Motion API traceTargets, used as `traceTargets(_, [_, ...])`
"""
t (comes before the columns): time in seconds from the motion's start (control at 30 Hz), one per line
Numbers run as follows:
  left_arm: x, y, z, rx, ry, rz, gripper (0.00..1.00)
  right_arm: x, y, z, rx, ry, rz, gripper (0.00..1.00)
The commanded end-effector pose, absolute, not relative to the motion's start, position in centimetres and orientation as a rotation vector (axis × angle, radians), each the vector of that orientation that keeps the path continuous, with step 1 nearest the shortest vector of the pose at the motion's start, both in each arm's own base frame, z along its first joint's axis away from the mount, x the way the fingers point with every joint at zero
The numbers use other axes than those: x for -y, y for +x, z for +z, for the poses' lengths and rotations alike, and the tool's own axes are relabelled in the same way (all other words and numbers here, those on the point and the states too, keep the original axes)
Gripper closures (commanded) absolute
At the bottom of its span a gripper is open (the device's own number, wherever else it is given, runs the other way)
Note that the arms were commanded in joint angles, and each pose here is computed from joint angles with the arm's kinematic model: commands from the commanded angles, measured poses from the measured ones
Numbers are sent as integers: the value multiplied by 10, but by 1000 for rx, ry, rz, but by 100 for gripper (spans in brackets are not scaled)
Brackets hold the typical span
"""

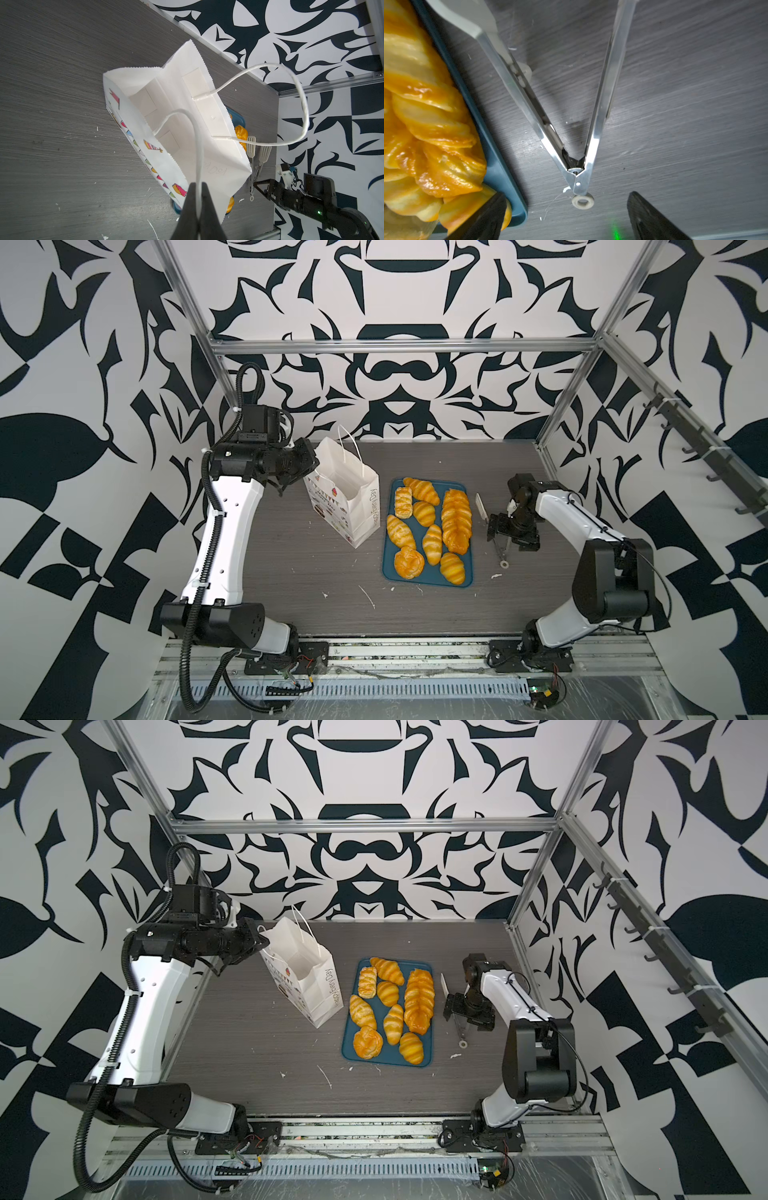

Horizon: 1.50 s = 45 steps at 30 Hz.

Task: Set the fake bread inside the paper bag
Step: 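Lower the right gripper onto the silver tongs and grasp them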

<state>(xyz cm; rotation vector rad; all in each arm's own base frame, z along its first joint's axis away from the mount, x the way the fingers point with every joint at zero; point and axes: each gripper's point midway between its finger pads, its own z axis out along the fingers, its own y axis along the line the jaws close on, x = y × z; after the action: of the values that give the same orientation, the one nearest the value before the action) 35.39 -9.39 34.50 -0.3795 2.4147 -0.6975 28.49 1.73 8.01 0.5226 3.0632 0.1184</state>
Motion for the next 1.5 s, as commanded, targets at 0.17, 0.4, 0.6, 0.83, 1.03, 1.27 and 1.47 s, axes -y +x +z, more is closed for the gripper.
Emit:
traceTargets(0.17, [87, 341, 344, -2455, -390, -685, 100, -16, 310, 82, -3047, 459, 120, 6])
traceTargets(0.4, [71, 346, 340, -2475, -433, -681, 100, -14, 313, 70, -3078, 471, 105, 7])
traceTargets(0.6, [71, 348, 341, -2487, -402, -674, 100, -15, 312, 61, -3102, 471, 106, 8])
traceTargets(0.83, [69, 351, 340, -2489, -413, -685, 100, -15, 310, 50, -3125, 477, 95, 8])
traceTargets(1.03, [70, 351, 343, -2482, -407, -689, 100, -12, 313, 43, -3136, 480, 73, 8])
traceTargets(1.27, [72, 350, 344, -2478, -401, -708, 100, -6, 314, 38, -3140, 497, 41, 9])
traceTargets(1.47, [73, 349, 342, -2480, -402, -719, 100, -2, 311, 36, -3137, 513, 11, 10])
